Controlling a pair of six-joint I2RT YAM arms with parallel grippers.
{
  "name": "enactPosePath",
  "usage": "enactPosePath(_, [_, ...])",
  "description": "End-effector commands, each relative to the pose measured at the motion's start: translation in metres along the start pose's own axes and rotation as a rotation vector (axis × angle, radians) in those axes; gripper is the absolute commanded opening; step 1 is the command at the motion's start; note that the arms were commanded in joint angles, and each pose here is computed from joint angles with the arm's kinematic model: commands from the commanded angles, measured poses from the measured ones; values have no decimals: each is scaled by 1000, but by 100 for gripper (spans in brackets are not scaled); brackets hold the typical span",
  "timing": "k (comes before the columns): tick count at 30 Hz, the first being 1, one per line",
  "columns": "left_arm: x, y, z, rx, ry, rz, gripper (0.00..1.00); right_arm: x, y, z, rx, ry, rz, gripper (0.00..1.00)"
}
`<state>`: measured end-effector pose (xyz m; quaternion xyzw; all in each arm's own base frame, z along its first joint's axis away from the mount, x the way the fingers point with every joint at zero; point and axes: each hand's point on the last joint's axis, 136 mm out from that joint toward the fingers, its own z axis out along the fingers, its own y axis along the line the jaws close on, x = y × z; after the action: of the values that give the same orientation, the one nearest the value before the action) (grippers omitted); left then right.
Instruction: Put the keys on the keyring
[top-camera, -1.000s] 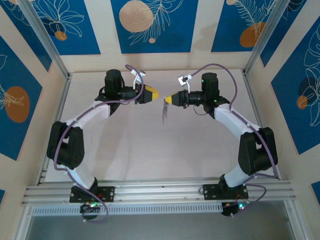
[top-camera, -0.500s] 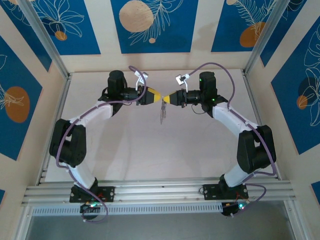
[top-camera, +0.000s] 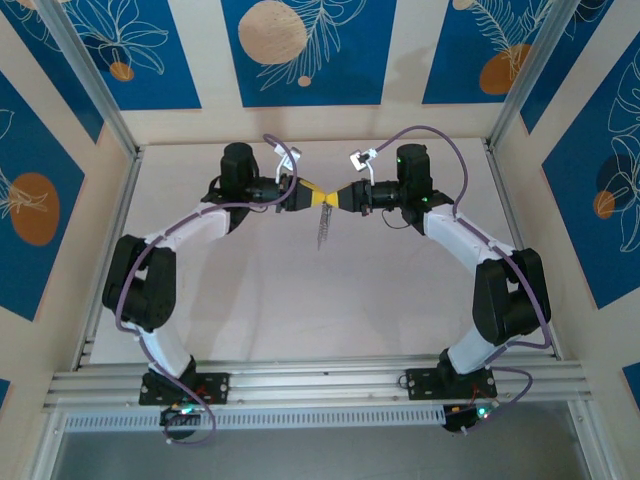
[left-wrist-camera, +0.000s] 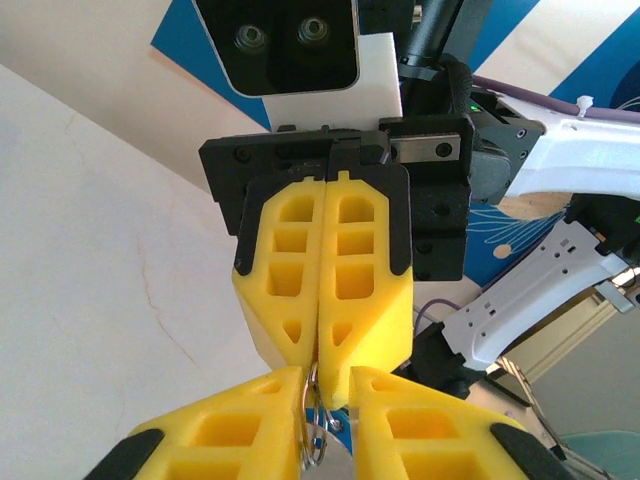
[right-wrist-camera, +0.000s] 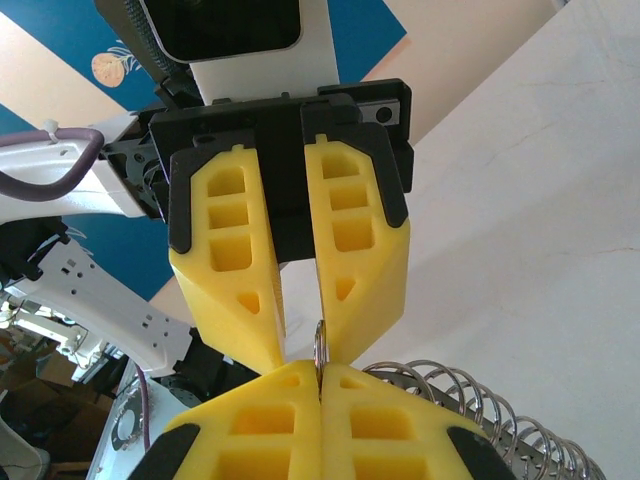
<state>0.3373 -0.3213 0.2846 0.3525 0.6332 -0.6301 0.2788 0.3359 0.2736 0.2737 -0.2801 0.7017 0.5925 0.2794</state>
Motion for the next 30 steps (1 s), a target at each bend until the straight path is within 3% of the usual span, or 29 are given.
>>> enactPosePath(1, [2, -11, 4, 56, 16, 36, 19, -10, 2, -1, 2, -10, -25, 0])
enactPosePath(5, [3, -13, 4, 68, 16, 33, 15, -10, -1, -3, 9, -16, -19, 0])
enactPosePath(10, [6, -16, 7, 87, 26, 29, 0, -10, -2, -3, 13, -19, -18, 0])
enactPosePath(17, [8, -19, 12, 81, 21, 43, 0, -13, 1, -5, 15, -29, -9, 0])
enactPosePath(23, [-4, -21, 9, 36, -71, 75, 0, -18, 8, -29, 73, -105, -5, 32])
enactPosePath(30, [-24, -37, 4, 114, -213, 77, 0, -1, 9, -47, 186, -177, 4, 38])
